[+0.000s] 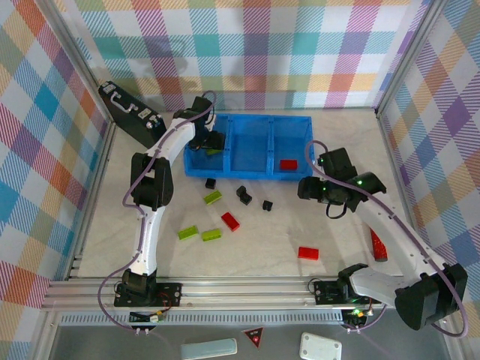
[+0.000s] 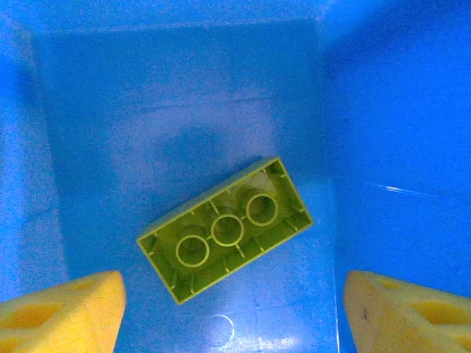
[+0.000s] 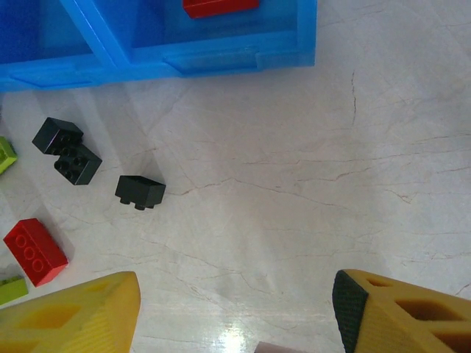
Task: Sort the legos into containers by color
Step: Place the lego in the container, then pick up the lego from the bottom-center of the table.
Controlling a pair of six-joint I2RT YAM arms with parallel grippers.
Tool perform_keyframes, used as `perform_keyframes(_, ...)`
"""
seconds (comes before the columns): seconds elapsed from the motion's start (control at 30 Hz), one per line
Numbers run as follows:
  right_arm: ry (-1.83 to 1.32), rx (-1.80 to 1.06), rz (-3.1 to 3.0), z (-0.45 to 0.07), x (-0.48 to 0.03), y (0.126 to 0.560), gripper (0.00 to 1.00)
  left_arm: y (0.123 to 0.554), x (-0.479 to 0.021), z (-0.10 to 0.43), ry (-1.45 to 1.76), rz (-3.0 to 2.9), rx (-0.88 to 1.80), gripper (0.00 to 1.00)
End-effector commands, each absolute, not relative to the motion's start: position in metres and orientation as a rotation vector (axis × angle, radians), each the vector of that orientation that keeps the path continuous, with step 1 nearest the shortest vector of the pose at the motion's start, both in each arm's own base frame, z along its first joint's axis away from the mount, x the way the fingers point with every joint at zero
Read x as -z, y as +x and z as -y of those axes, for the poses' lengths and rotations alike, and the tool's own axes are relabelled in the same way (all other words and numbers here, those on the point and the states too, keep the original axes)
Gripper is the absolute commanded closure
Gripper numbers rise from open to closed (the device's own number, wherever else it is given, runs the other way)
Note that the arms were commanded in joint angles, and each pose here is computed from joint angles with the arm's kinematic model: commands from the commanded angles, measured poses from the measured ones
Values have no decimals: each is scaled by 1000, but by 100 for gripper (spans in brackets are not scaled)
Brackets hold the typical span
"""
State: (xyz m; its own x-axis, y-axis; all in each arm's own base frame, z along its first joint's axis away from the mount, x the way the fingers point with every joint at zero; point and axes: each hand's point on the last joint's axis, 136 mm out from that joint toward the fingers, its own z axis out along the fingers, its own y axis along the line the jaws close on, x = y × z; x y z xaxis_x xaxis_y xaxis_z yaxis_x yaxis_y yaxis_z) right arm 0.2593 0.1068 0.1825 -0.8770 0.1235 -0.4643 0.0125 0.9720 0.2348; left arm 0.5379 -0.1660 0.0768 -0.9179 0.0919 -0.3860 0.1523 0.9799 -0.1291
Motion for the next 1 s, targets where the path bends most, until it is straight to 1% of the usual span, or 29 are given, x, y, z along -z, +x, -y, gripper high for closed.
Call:
perform_keyframes(0.0, 112, -306, -2612, -104, -192, 256, 29, 537, -115, 168, 165, -2688, 274, 22)
perform_keyframes(0.27, 112, -321, -2620, -106, -192, 253, 29, 530, -156, 169, 164, -2633, 311, 23)
perform_keyframes(0.47, 107, -341, -2632, -108, -192, 252, 29, 511, -183, 167, 188, -2628, 335, 23)
perform_keyframes(0.73, 107, -371, -2671, -113, -192, 245, 30, 469, -210, 158, 191, -2641, 349, 24)
perform_keyframes(0.97, 116, -340, -2733, -111, -185, 231, 30, 421, -209, 135, 194, -2685, 279, 24)
